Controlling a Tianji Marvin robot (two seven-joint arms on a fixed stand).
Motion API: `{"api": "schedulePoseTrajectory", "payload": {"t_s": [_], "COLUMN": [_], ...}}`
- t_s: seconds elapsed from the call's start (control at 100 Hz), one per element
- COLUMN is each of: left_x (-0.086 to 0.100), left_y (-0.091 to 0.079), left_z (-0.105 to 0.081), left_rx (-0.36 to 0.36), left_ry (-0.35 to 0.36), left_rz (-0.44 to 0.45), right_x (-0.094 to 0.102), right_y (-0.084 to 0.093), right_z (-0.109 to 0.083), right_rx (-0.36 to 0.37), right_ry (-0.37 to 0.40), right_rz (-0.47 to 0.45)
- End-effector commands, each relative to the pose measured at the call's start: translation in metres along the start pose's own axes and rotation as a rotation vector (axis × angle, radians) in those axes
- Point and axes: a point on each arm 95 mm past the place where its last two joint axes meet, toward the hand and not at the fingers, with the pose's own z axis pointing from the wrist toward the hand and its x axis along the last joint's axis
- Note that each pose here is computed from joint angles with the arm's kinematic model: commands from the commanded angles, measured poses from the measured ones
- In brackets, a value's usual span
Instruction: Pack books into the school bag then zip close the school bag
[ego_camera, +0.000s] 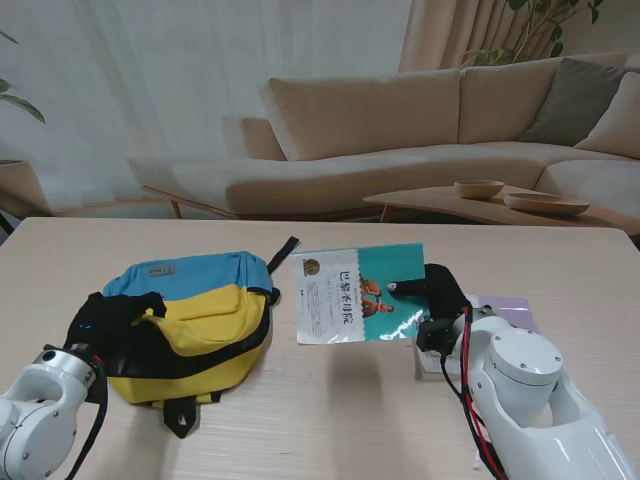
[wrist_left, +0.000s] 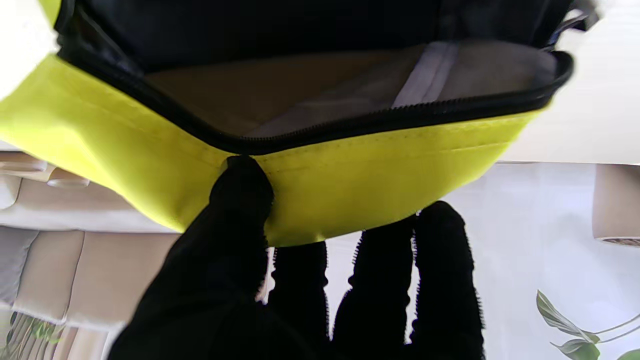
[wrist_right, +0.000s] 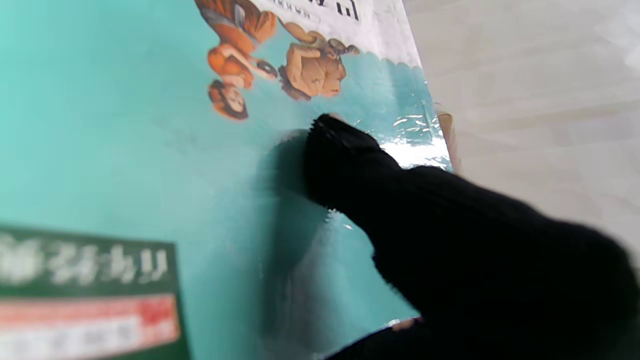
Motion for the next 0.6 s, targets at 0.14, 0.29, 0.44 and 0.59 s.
{"api": "schedulePoseTrajectory", "payload": {"t_s": [0.14,0.29,0.44,0.59], "left_x": [0.027,0.042,0.054,0.066], "left_y": [-0.023,-0.032,-0.039,-0.043], "left_z": [0.009,0.017,0.026,0.033], "left_rx": [0.028,0.028,0.02,0.017], "left_ry": [0.038,0.054,0.065,0.065], "left_rz": [-0.133,-0.221,-0.299,-0.35], "right_x": [0.001,-0.004,-0.011,-0.017], "right_y": [-0.01,-0.013,-0.017,-0.02], "right_z": [-0.002,-0.006,-0.009,-0.01], "right_rx": [0.052,0.081,0.109,0.136], "right_ry": [-0.034,-0.071,-0.113,-0.15], "right_rz": [-0.03,-0.056,-0.07,-0.089]}}
